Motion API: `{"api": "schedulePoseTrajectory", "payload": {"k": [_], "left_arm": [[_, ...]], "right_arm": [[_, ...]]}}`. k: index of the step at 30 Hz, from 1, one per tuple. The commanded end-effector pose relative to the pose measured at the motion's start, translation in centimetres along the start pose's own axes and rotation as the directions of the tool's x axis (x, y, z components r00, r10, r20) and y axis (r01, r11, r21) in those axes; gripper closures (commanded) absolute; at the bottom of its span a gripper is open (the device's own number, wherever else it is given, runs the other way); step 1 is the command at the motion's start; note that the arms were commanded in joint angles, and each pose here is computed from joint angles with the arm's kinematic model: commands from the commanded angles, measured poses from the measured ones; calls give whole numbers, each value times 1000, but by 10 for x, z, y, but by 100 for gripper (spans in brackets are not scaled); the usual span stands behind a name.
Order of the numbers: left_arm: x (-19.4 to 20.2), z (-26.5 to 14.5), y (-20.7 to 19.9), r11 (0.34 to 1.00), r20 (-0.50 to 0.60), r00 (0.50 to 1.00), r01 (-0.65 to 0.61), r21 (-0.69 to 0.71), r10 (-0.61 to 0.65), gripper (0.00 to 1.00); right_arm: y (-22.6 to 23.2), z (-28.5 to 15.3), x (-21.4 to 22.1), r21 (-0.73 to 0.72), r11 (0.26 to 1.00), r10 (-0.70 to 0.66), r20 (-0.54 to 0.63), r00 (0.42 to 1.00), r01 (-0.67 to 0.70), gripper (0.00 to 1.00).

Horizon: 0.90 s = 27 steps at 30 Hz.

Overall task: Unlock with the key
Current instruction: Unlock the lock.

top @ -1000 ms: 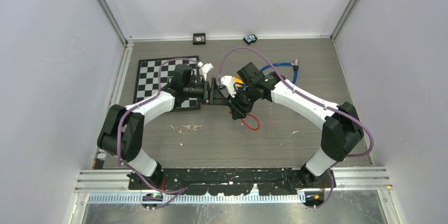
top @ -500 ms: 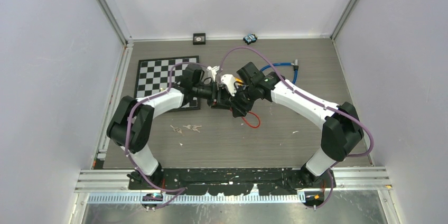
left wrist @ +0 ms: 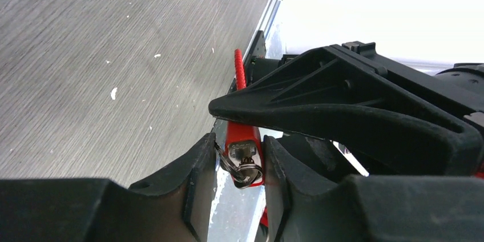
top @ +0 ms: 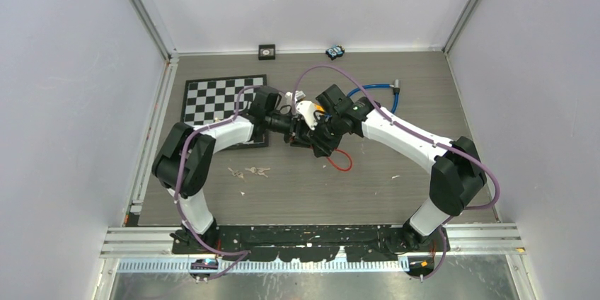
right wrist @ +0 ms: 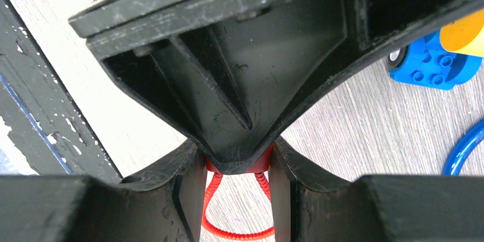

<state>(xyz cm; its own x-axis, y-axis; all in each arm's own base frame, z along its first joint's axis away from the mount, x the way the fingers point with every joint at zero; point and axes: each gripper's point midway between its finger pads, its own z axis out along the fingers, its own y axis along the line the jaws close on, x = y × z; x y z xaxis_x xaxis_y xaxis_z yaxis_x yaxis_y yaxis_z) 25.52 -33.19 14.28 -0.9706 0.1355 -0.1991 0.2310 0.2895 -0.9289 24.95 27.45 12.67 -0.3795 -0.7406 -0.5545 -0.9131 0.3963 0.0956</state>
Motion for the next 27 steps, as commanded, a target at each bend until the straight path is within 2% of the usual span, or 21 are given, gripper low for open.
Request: {"api": "schedulePoseTrajectory", "payload": {"k": [1, 6, 9, 18, 21, 27], "left_arm": [[-3, 6, -5, 999, -20, 1000, -11, 32, 12, 68], [-3, 8, -6, 999, -29, 1000, -4, 47, 5, 90], [-3, 7, -8, 998, -29, 1000, -10, 56, 12, 100], [-17, -9, -12, 996, 29, 999, -34, 79, 31, 100], [-18, -14, -14, 995, 44, 998, -51, 82, 47, 100], [-19, -20, -13, 995, 58, 996, -68, 73, 64, 100]], "right_arm": [[-3, -11, -33, 37, 999, -35, 109, 993, 31, 97], [-4, -11, -33, 46, 998, -36, 110, 993, 32, 94], [-5, -14, -31, 60, 998, -41, 108, 993, 35, 87], [-11, -22, -21, 103, 994, -48, 102, 994, 37, 39], [-13, -24, -18, 106, 994, -37, 97, 995, 26, 32], [-15, -29, -13, 115, 993, -34, 89, 995, 24, 30]]}}
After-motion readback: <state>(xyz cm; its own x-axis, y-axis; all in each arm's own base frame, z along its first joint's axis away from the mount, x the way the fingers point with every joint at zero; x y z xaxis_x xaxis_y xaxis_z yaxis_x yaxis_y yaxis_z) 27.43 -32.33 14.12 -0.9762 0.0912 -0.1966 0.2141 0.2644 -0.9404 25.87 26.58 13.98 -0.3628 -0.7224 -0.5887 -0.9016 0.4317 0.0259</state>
